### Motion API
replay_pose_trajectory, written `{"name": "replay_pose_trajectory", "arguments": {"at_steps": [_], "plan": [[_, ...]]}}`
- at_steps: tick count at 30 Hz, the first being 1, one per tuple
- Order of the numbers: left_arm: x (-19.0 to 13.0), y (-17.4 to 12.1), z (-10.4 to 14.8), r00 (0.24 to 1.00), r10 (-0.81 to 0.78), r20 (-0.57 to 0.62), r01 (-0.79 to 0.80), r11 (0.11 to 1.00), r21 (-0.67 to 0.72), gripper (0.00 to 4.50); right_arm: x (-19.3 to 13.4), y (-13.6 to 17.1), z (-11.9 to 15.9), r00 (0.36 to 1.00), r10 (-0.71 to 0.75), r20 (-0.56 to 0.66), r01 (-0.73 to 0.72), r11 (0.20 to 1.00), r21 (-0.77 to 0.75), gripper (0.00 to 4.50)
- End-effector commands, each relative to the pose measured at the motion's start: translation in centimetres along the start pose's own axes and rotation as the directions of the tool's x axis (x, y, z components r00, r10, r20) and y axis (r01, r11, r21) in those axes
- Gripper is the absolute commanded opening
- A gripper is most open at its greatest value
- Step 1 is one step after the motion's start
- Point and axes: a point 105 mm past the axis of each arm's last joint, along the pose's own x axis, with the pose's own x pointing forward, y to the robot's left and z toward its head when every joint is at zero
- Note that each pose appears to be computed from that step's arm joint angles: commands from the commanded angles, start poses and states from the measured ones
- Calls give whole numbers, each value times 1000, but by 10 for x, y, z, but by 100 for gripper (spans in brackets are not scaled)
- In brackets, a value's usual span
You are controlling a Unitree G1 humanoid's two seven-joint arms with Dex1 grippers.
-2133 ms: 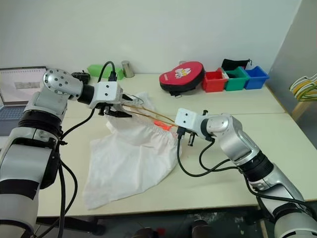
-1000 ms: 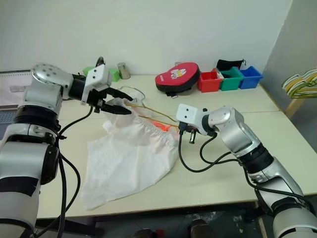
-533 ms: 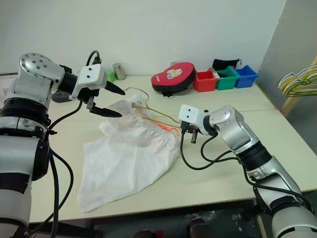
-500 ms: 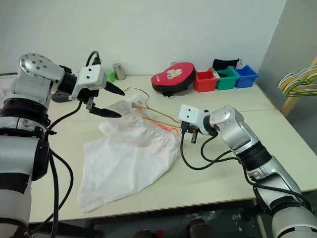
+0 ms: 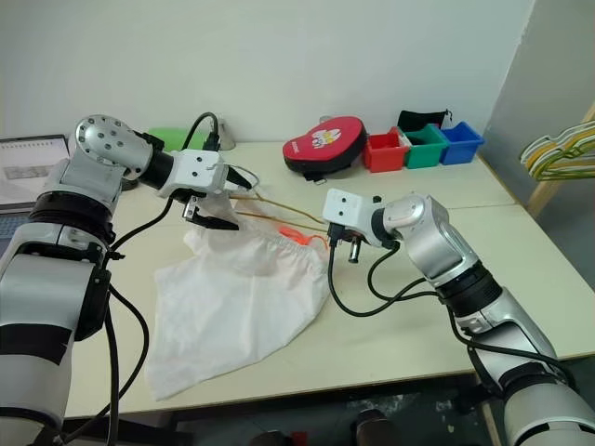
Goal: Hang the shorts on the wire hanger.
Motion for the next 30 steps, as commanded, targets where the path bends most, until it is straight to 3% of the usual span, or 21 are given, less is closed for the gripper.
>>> {"name": "replay_pose_trajectory", "arguments": {"at_steps": [1, 21, 30], "plan": [[-6, 2, -6, 999, 32, -36, -32, 999, -1, 399, -14, -13, 32, 995, -63, 77, 69, 995, -76, 0], [-10, 6, -9, 998, 59, -35, -60, 997, -42, 8, -16, -13, 39, 995, -50, 89, 58, 994, -96, 0], [-7, 7, -6, 997, 72, -18, -73, 996, -47, 8, -16, -11, 36, 996, -39, 80, 47, 994, -98, 0]]}}
